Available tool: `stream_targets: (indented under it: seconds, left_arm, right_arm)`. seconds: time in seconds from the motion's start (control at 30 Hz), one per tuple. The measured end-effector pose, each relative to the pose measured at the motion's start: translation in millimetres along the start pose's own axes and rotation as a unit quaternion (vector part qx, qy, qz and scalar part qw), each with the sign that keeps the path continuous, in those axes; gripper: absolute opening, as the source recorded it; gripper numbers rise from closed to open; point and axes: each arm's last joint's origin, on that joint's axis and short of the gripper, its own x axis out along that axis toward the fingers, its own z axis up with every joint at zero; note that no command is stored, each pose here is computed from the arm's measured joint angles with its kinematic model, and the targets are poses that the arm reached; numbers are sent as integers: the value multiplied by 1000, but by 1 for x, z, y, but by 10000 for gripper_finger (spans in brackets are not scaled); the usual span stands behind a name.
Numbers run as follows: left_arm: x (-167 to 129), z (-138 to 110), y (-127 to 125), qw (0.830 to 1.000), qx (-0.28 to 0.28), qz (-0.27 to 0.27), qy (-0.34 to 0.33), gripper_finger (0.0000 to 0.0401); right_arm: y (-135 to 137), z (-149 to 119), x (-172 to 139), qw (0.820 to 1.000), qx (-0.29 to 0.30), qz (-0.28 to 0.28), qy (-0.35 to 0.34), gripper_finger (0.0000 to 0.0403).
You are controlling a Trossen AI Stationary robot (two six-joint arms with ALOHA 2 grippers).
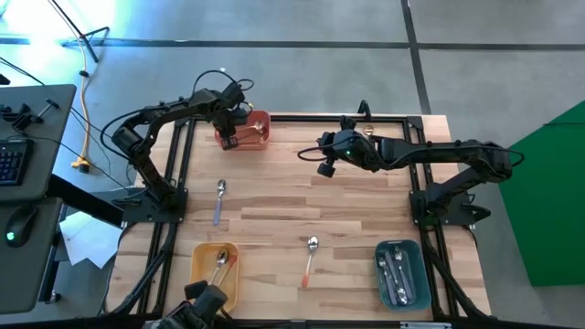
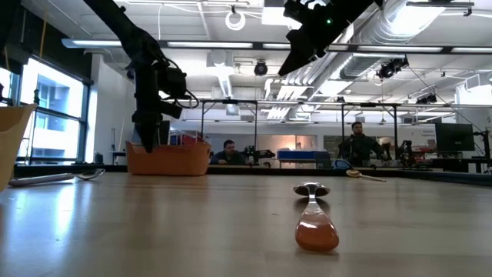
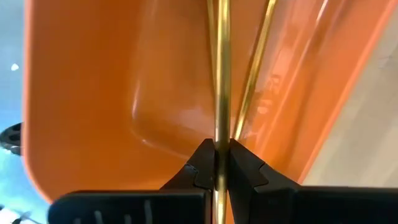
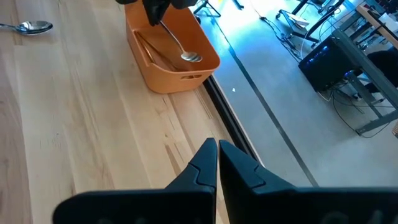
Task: Sort silverware by color (type)
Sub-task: Put the bottom gold spoon into the orange bin
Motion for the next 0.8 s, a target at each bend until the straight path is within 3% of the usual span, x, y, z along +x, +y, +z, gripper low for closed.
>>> stream_targets:
  seconds: [0.8]
  left_arm:
    - [10,7,2,1000,-20,-7,-17,15]
  right_arm:
    - [0,1,0,1000,1,-1,-3,0]
